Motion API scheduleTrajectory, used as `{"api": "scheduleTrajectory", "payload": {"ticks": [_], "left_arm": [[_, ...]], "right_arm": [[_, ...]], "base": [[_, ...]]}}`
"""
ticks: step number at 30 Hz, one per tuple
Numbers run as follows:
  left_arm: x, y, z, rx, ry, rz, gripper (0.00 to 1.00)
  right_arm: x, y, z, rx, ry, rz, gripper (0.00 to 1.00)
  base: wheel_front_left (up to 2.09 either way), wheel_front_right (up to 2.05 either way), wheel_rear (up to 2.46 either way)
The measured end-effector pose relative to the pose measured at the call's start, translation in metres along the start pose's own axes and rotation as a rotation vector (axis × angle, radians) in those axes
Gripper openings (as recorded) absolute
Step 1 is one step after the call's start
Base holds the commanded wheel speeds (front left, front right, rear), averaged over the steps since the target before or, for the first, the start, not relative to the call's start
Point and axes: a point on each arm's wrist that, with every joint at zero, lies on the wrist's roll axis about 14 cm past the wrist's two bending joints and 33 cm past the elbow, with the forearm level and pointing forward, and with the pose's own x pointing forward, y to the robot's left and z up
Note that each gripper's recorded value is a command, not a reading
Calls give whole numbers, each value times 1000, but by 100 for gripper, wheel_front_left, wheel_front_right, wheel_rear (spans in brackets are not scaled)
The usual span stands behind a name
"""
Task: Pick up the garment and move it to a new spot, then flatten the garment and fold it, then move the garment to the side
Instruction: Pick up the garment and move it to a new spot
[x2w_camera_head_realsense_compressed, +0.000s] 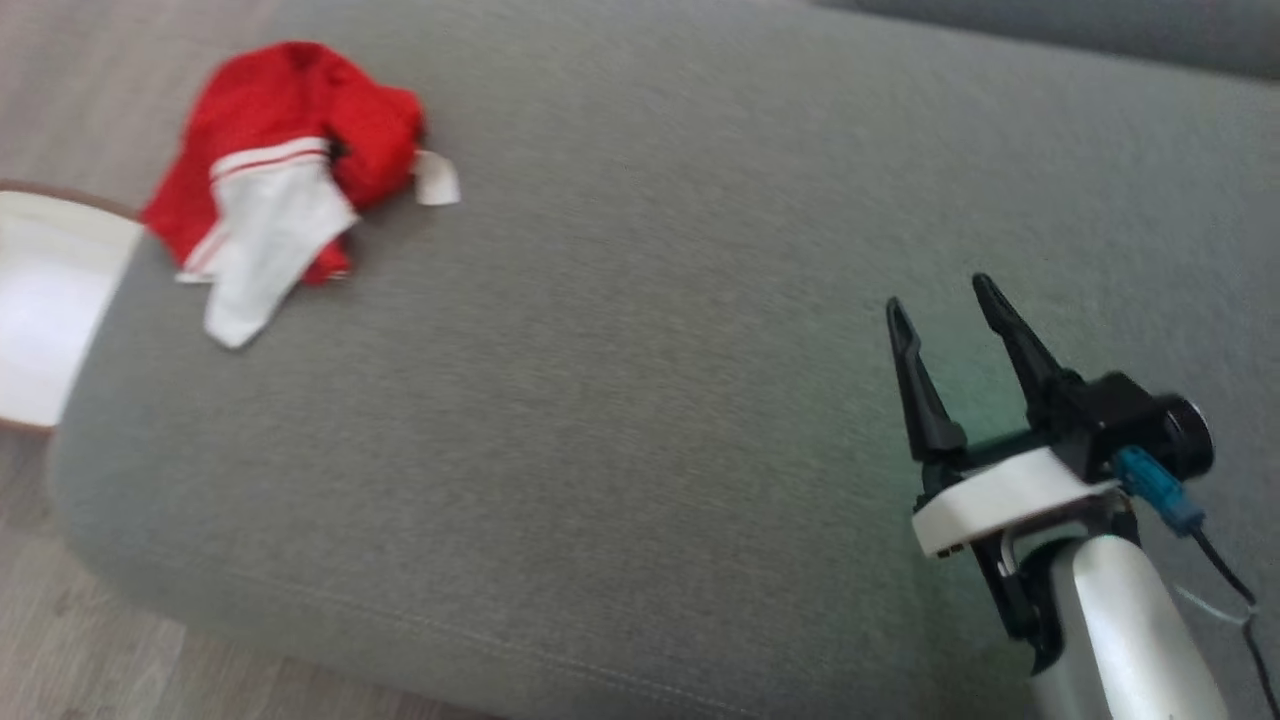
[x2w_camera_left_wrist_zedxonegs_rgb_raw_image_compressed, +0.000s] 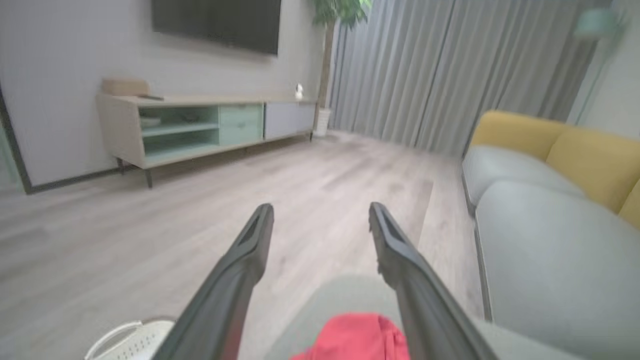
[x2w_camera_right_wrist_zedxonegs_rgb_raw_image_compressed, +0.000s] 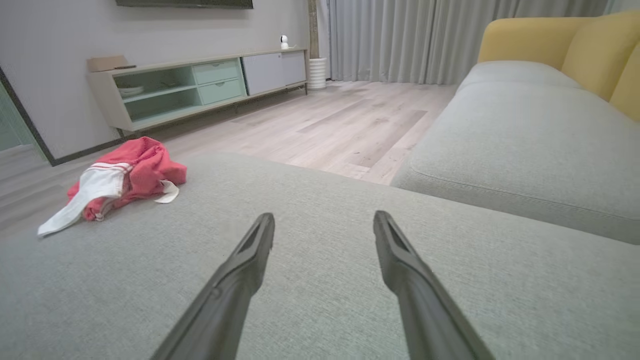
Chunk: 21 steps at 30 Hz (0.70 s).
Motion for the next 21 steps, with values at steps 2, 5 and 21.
{"api": "scheduleTrajectory", "payload": {"ticks": [2, 5, 21], "left_arm": [[13, -3, -43, 11, 150, 1, 100], [20, -1, -107, 30, 335, 20, 100], [28, -34, -300, 75, 830, 7, 100]], "right_arm": [[0, -6, -4, -5, 15, -13, 100], [-3, -19, -13, -17, 45, -44, 100], [-15, -84, -61, -30, 171, -198, 100]], "base": [[0, 0, 0], [0, 0, 0], [0, 0, 0]]}}
